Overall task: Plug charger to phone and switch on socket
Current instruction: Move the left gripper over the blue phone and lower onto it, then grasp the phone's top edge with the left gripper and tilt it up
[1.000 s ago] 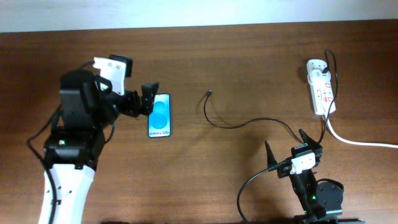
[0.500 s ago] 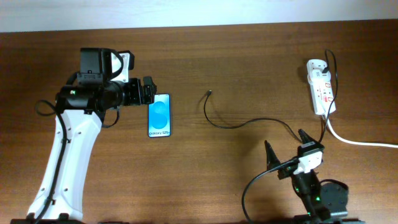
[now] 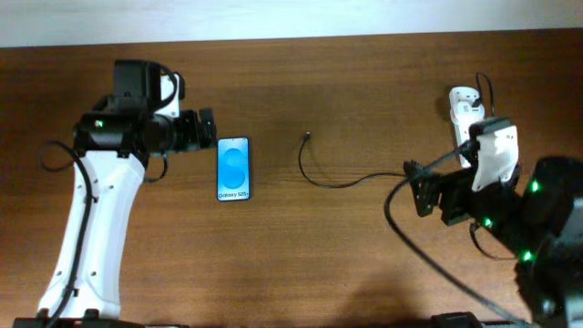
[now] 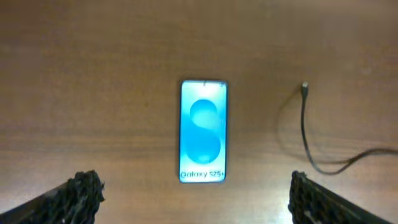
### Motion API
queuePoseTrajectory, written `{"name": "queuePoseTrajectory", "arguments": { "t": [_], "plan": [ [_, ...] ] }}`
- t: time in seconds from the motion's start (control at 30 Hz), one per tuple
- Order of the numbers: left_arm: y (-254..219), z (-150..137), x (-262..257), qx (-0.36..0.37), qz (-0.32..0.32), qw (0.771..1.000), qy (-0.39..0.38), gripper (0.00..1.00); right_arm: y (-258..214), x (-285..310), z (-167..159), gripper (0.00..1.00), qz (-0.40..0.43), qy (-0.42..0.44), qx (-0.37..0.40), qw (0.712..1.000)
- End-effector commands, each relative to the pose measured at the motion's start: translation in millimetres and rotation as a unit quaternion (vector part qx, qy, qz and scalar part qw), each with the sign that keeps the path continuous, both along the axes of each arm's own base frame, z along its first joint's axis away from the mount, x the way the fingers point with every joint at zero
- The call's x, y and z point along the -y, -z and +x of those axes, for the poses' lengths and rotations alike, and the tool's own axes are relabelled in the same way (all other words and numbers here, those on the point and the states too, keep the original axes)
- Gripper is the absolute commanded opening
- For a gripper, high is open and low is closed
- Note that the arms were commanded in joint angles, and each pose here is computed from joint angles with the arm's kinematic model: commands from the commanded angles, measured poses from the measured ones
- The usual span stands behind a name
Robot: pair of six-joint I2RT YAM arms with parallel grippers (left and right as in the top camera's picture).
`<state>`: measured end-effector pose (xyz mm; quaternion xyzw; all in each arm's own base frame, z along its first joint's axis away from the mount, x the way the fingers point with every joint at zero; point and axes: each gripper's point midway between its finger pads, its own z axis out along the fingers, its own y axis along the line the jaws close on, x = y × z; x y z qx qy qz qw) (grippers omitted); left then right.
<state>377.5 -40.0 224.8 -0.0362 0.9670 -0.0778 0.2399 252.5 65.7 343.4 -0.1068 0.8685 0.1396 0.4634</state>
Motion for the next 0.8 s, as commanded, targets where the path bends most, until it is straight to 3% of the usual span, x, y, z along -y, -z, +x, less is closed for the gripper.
{"name": "queuePoseTrajectory", "arguments": {
  "t": [0.0,0.07,0.17,0.33,0.6,0.77],
  "plan": [
    [-11,22,-7,-0.01,0.017,1.0,-0.016,1.0,-20,-6,22,0.98,0.005,-0.007,-0.033,0.999],
    [6,31,-1,-0.032,0.019,0.999,-0.01,0.99,-6,-11,42,0.98,0.01,-0.016,-0.069,0.997],
    [34,36,13,-0.066,0.026,0.997,0.009,1.0,18,-30,46,0.98,0.046,-0.06,-0.129,0.989],
    [94,46,31,-0.127,0.049,0.99,0.032,0.99,56,-32,59,0.98,0.048,-0.058,-0.206,0.976],
    [168,45,35,-0.206,0.072,0.974,0.062,0.99,57,-32,58,0.98,0.047,-0.059,-0.211,0.975],
    [194,48,44,-0.219,0.074,0.97,0.071,0.99,58,-31,58,0.98,0.046,-0.058,-0.211,0.975]
  ]
}}
